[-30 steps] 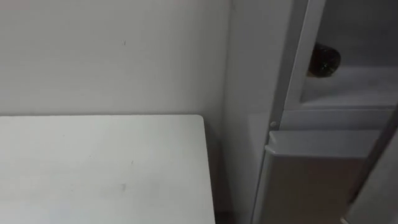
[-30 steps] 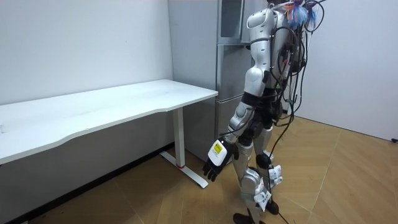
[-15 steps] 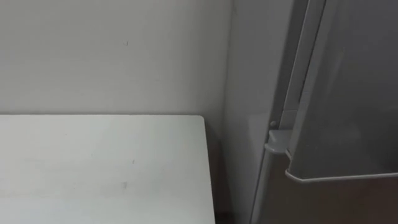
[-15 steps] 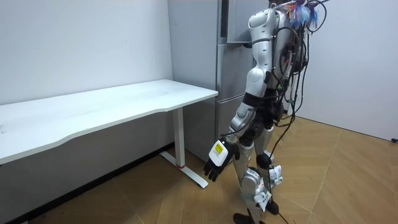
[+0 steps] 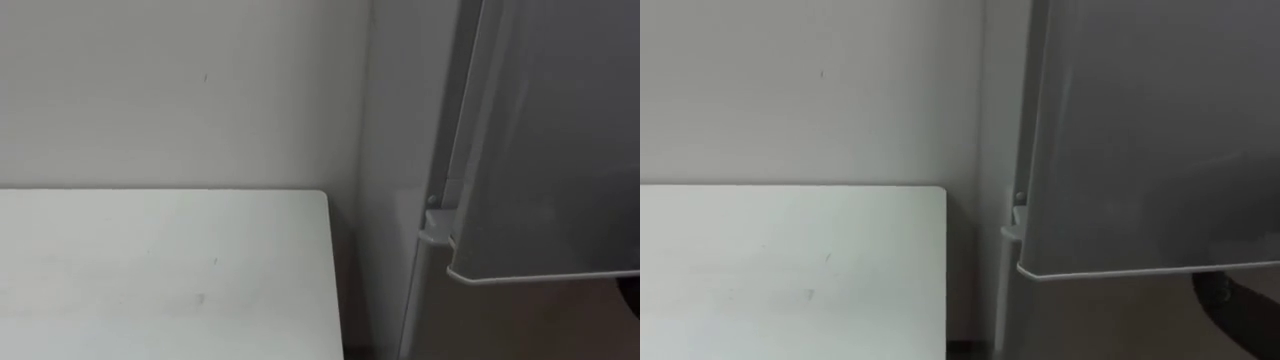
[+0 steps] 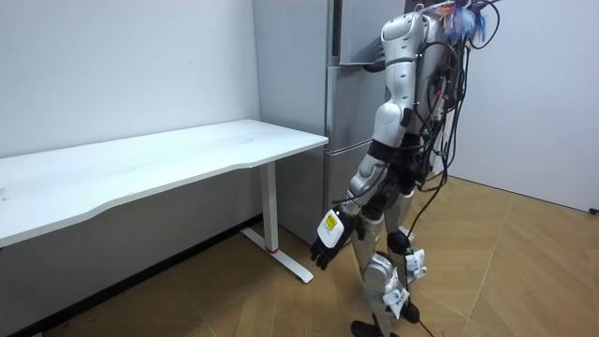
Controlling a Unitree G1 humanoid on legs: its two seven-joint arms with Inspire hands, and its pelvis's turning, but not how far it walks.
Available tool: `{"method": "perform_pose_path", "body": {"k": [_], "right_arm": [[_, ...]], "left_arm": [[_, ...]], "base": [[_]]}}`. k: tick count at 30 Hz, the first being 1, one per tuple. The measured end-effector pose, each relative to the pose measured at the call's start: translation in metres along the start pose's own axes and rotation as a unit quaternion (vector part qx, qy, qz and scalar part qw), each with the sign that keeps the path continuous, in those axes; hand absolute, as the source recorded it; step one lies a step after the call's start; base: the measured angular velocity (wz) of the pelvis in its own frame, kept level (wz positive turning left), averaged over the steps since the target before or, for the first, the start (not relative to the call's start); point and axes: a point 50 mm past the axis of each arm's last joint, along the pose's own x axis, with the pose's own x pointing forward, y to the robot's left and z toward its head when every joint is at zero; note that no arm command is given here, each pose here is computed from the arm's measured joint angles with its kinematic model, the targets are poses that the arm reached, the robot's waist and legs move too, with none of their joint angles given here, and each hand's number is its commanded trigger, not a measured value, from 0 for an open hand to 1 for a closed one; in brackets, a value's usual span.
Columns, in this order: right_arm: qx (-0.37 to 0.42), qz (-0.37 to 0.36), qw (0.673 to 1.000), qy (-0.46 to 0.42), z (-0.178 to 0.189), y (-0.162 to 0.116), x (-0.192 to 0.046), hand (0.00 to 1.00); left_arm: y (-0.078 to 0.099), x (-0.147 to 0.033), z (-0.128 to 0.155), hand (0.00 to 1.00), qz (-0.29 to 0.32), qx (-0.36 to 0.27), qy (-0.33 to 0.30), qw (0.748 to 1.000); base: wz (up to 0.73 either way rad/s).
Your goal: Put the bottle in the upper fridge
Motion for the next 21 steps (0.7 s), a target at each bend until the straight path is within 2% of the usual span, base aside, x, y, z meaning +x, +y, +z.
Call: {"method": "perform_pose_path", "body": {"k": [21], "right_arm": [[0.015,-0.014,1.000,0.001,0.004,0.013,-0.007,0.00]], "left_arm": [[-0.003,0.002,0.009,0.00,-0.016,0.047,-0.013,0.999]], "base": [[-0.02]]}}
